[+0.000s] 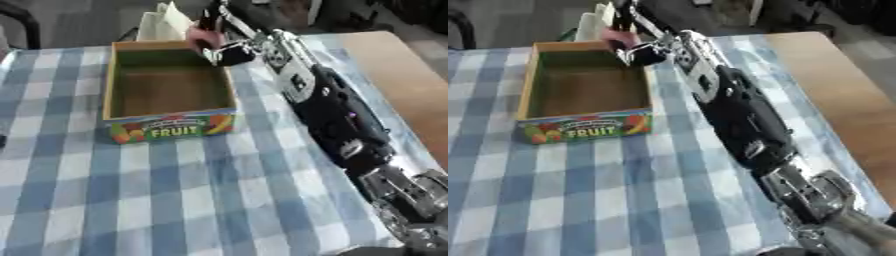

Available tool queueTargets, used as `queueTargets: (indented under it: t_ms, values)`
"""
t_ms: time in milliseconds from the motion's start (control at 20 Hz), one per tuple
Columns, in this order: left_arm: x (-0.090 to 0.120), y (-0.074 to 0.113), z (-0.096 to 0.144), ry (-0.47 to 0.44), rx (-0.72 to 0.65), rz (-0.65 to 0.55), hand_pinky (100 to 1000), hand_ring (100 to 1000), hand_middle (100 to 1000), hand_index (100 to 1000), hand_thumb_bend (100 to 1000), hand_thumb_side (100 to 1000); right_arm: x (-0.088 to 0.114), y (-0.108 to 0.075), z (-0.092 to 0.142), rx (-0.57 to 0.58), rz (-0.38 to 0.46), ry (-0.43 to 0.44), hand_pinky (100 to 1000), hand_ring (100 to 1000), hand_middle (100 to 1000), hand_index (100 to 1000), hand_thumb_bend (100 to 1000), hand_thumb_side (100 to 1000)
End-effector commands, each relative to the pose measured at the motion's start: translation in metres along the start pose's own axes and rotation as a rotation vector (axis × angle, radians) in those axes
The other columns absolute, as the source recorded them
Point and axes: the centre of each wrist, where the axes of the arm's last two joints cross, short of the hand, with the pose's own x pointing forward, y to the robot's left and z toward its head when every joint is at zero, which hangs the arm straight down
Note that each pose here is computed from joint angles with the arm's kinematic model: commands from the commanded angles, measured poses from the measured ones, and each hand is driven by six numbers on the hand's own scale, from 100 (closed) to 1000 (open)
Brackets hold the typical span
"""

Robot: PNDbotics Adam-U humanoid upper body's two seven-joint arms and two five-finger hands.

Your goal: Pick up objects on the table and place them in the box.

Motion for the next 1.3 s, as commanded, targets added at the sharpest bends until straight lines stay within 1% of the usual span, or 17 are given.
queueTargets:
  t_ms: [50, 250, 350, 400, 450, 500, 550, 600, 650, 750, 850, 1100, 1200, 1250, 1300]
  values:
    - [0.009, -0.001, -0.005, -0.033, -0.014, -0.005, 689, 484, 522, 570, 100, 853, -0.002, 0.004, -0.009, 0.008, 0.022, 0.007, 519, 640, 446, 519, 100, 100]
    - [0.010, -0.002, -0.006, -0.036, -0.018, -0.002, 689, 484, 522, 570, 100, 853, -0.003, 0.026, -0.010, 0.048, 0.017, 0.013, 534, 652, 462, 543, 100, 100]
    - [0.009, -0.002, -0.006, -0.035, -0.020, -0.001, 689, 484, 522, 570, 100, 854, 0.000, 0.035, -0.012, 0.078, 0.034, -0.007, 554, 670, 510, 591, 100, 100]
    - [0.009, -0.003, -0.006, -0.035, -0.021, 0.000, 689, 484, 522, 570, 100, 854, 0.002, 0.037, -0.013, 0.093, 0.047, -0.020, 575, 696, 568, 647, 119, 100]
    - [0.009, -0.003, -0.006, -0.035, -0.022, 0.000, 689, 484, 522, 570, 100, 854, 0.004, 0.039, -0.014, 0.109, 0.063, -0.035, 597, 710, 596, 672, 160, 100]
    - [0.009, -0.003, -0.006, -0.035, -0.023, 0.000, 689, 484, 522, 570, 100, 854, 0.005, 0.040, -0.014, 0.123, 0.079, -0.045, 621, 750, 684, 742, 236, 100]
    - [0.009, -0.003, -0.006, -0.034, -0.023, 0.000, 689, 484, 522, 570, 100, 855, 0.006, 0.041, -0.015, 0.137, 0.097, -0.053, 636, 766, 718, 773, 278, 100]
    - [0.009, -0.003, -0.006, -0.033, -0.022, 0.000, 689, 484, 522, 570, 100, 855, 0.007, 0.040, -0.015, 0.148, 0.115, -0.059, 656, 791, 781, 818, 345, 202]
    - [0.009, -0.003, -0.006, -0.033, -0.021, 0.000, 689, 484, 522, 570, 100, 855, 0.007, 0.039, -0.016, 0.152, 0.133, -0.062, 669, 806, 819, 846, 389, 265]
    - [0.009, -0.003, -0.006, -0.033, -0.021, 0.000, 689, 484, 522, 570, 100, 855, 0.008, 0.038, -0.016, 0.150, 0.159, -0.062, 671, 812, 850, 871, 417, 302]
    - [0.009, -0.002, -0.006, -0.033, -0.020, 0.000, 689, 484, 522, 570, 100, 855, 0.007, 0.036, -0.015, 0.134, 0.169, -0.056, 669, 813, 857, 878, 414, 304]
    - [0.008, -0.002, -0.005, -0.031, -0.015, 0.000, 689, 484, 522, 570, 100, 855, 0.002, 0.025, -0.011, 0.057, 0.150, -0.023, 656, 812, 843, 872, 357, 246]
    - [0.008, -0.001, -0.005, -0.031, -0.011, -0.001, 689, 484, 522, 570, 100, 854, 0.000, 0.019, -0.007, 0.002, 0.125, -0.006, 641, 811, 832, 868, 289, 184]
    - [0.008, -0.001, -0.004, -0.030, -0.008, -0.002, 689, 484, 522, 570, 100, 854, -0.002, 0.016, -0.004, -0.032, 0.107, 0.009, 627, 812, 824, 866, 233, 143]
    - [0.008, 0.000, -0.004, -0.030, -0.006, -0.003, 689, 484, 522, 570, 100, 854, -0.004, 0.013, -0.001, -0.069, 0.087, 0.028, 623, 813, 822, 866, 215, 135]
